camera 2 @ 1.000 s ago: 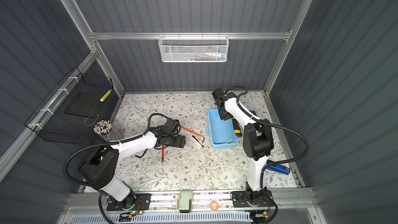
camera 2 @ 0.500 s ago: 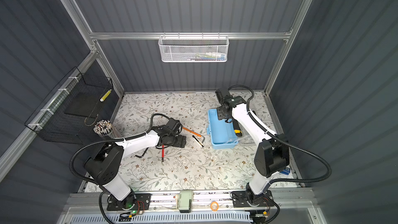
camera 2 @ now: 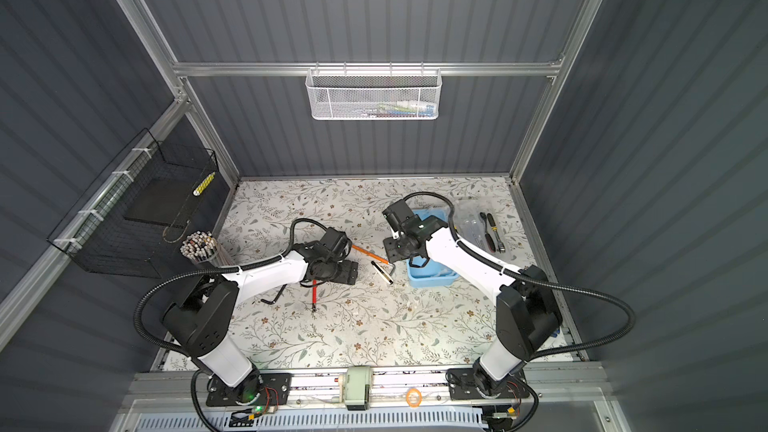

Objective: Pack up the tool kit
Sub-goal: 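Move the right gripper across to the small white-black utility knife on the table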

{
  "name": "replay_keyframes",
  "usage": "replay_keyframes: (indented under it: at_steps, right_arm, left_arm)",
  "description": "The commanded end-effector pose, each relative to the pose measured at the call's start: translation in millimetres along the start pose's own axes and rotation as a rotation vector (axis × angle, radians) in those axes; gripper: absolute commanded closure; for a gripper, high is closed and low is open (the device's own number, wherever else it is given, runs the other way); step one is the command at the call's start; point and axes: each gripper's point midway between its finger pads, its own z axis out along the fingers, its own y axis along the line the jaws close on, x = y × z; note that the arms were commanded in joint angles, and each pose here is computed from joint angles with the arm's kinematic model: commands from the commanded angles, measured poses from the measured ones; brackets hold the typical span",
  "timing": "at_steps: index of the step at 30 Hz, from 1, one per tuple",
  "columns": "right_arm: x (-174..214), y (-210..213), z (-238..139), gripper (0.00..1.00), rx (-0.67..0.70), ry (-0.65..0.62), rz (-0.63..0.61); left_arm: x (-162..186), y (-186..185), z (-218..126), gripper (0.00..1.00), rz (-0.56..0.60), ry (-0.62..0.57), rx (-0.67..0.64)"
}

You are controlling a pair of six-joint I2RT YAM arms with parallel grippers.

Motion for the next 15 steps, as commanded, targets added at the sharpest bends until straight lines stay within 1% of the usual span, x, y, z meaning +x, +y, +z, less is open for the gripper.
replay_keyframes:
  at_steps: [1, 5, 7, 15]
  right_arm:
    - [2, 23, 17, 0.41, -0.044, 0.01, -0.048]
    - [7, 40, 34, 0.42, -0.06, 0.048, -0.109]
    - [11, 46, 42, 0.45, -0.067, 0.07, -0.134]
    - [32, 46, 68, 0.5, -0.051, 0.149, -0.159]
  left_arm:
    - [-2, 5, -6, 0.12, -0.019, -0.002, -0.017]
    - [-1, 7, -7, 0.12, -0.023, -0.003, -0.023]
    - [0, 9, -8, 0.12, -0.026, -0.003, -0.028]
    - [1, 12, -10, 0.11, -0.03, -0.013, -0.034]
